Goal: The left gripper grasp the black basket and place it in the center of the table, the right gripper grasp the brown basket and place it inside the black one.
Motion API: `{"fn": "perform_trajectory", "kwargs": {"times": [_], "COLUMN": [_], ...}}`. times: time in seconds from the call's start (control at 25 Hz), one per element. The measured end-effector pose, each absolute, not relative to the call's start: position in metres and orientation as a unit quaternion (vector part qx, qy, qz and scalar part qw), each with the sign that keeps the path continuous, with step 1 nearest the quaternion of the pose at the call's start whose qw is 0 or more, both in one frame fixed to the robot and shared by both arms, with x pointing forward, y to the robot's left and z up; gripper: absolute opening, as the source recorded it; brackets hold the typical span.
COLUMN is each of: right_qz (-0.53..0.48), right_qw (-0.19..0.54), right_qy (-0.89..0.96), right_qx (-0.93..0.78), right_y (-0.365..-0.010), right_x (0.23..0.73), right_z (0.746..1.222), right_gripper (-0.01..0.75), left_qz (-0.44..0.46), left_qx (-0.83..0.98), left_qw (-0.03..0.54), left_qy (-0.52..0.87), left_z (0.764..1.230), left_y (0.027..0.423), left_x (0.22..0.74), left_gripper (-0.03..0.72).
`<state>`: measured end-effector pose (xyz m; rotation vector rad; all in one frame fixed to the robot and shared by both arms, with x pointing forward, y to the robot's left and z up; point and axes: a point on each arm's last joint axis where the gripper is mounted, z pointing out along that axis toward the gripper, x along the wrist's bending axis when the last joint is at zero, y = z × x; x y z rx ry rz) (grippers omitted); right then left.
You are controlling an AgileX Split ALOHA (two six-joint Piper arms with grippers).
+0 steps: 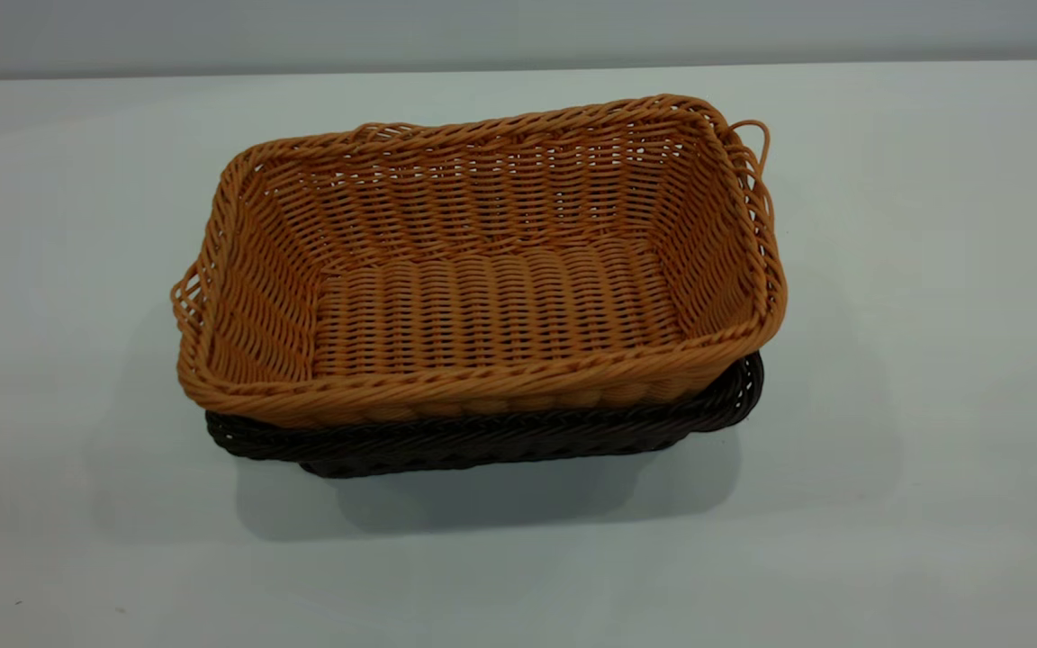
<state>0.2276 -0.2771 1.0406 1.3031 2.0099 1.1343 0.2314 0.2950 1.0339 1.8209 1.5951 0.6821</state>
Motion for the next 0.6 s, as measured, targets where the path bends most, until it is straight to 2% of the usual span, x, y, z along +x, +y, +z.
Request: {"fn": "perform_trajectory", "kwargs": {"times": [0.6], "right_qz": [0.415], "right_qw": [0.242], "right_qy": [0.733], "right_qx": [0.481], "right_y": [-0.2774], "right_x": [0.2278], "right_z": [1.0402], "right_gripper": [0.586], "left_qz": [0.257], "left_qx": [0.691], "left_qw": [0.315], "left_qy": [0.598], "left_z": [1.0343], "left_y": [0.2951], "left_x": [0.2320], "left_gripper": [0.489]}}
